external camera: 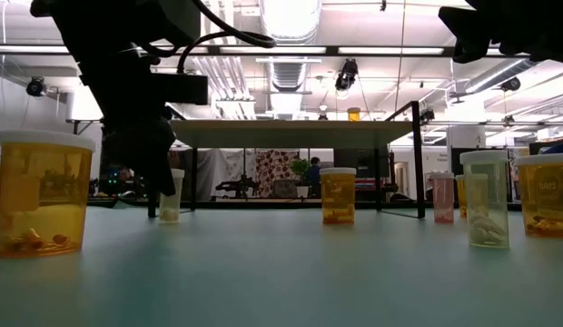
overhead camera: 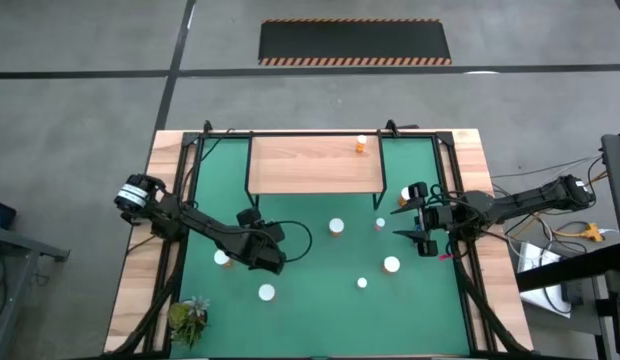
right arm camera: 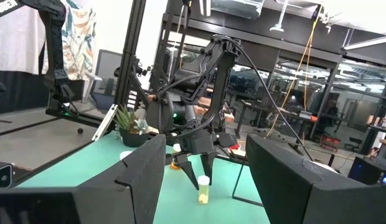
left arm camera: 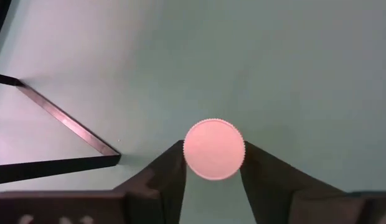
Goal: Pick and place medicine bottles onto shelf by color
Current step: Put the small green top pill bottle on the shelf
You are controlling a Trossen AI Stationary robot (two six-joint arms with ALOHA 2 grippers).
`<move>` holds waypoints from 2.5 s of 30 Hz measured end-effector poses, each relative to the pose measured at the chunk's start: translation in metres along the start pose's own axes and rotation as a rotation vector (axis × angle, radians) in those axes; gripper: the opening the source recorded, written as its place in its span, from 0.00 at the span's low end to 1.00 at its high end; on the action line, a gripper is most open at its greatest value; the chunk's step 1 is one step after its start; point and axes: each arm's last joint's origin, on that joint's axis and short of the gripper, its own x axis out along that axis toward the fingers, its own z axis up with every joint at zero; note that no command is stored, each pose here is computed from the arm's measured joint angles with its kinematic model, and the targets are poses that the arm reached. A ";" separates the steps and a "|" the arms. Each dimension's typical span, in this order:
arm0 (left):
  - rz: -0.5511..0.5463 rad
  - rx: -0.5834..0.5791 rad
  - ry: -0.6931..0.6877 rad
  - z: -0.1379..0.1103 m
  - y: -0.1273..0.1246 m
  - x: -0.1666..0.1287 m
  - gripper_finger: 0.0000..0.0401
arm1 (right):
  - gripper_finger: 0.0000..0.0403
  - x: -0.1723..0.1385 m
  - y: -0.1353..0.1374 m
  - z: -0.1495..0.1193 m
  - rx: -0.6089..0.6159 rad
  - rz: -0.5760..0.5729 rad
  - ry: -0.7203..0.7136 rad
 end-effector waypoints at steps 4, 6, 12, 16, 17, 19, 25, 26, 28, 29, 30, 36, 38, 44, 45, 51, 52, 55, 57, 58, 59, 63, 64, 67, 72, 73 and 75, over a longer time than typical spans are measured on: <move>-0.010 0.000 0.008 0.000 0.000 0.000 0.23 | 0.53 0.000 0.000 0.000 0.003 0.000 0.000; -0.017 -0.001 0.014 0.000 -0.001 0.000 0.21 | 0.53 0.000 0.000 0.000 0.003 0.000 0.000; -0.044 -0.013 0.016 0.004 -0.002 -0.003 0.21 | 0.53 0.000 0.000 0.000 0.003 0.000 0.000; -0.086 -0.041 -0.012 0.015 -0.005 -0.013 0.21 | 0.53 0.000 0.000 0.000 0.003 0.000 0.000; -0.108 -0.051 -0.017 0.019 -0.005 -0.016 0.21 | 0.53 0.000 0.000 0.000 0.003 0.000 0.000; -0.160 -0.068 -0.035 0.027 -0.007 -0.023 0.21 | 0.53 0.000 0.000 0.000 0.003 0.000 0.000; -0.296 -0.080 -0.168 0.049 -0.011 -0.042 0.21 | 0.53 0.000 0.000 0.000 0.007 0.000 0.000; -0.325 -0.080 -0.199 0.053 -0.012 -0.045 0.22 | 0.53 0.000 0.000 0.000 0.011 0.000 0.000; -0.386 -0.087 -0.258 0.061 -0.015 -0.050 0.22 | 0.53 0.000 0.000 0.000 0.012 0.000 0.000; -0.408 -0.087 -0.276 0.065 -0.014 -0.052 0.22 | 0.53 0.000 0.000 0.000 0.014 0.000 -0.001; -0.428 -0.102 -0.291 0.071 -0.013 -0.055 0.22 | 0.53 0.000 0.000 0.000 0.018 0.000 -0.001; -0.483 -0.180 -0.359 0.107 0.003 -0.075 0.22 | 0.53 0.000 0.000 0.000 0.023 0.000 -0.002; -0.494 -0.179 -0.398 0.122 0.011 -0.083 0.22 | 0.53 0.000 0.000 0.000 0.028 0.000 -0.002; -0.395 -0.184 -0.370 0.153 0.055 -0.092 0.22 | 0.53 0.000 0.000 0.000 0.031 0.000 -0.002; -0.365 -0.204 -0.350 0.156 0.063 -0.090 0.22 | 0.53 0.000 0.000 0.000 0.032 0.000 -0.002; -0.212 -0.317 -0.213 0.157 0.121 -0.081 0.22 | 0.53 0.000 0.000 0.000 0.033 0.000 -0.002; -0.193 -0.345 -0.201 0.155 0.130 -0.080 0.22 | 0.53 0.000 0.000 0.000 0.033 0.000 -0.002; -0.121 -0.411 -0.150 0.146 0.151 -0.077 0.22 | 0.53 0.000 0.000 0.000 0.039 0.000 -0.002; -0.075 -0.454 -0.140 0.140 0.162 -0.080 0.22 | 0.53 0.000 0.000 0.000 0.040 0.000 -0.002; -0.053 -0.471 -0.134 0.136 0.166 -0.080 0.22 | 0.53 0.000 0.000 0.000 0.040 0.000 -0.001; -0.036 -0.485 -0.134 0.132 0.170 -0.081 0.22 | 0.53 0.000 0.000 0.000 0.040 0.000 -0.002; -0.009 -0.555 -0.132 0.117 0.181 -0.082 0.22 | 0.53 0.000 0.000 0.000 0.043 0.001 -0.002; 0.001 -0.575 -0.134 0.113 0.182 -0.082 0.22 | 0.53 0.000 0.000 0.000 0.048 0.000 -0.002; 0.012 -0.614 -0.128 0.101 0.185 -0.082 0.22 | 0.53 0.000 0.000 0.000 0.055 0.000 -0.002; 0.015 -0.645 -0.111 0.088 0.183 -0.075 0.22 | 0.53 0.000 0.000 0.000 0.056 0.001 -0.002; 0.012 -0.648 -0.115 0.087 0.183 -0.074 0.22 | 0.53 0.000 0.000 0.000 0.056 0.000 -0.002; 0.010 -0.649 -0.123 0.086 0.182 -0.071 0.22 | 0.53 0.000 0.000 0.000 0.056 0.001 -0.002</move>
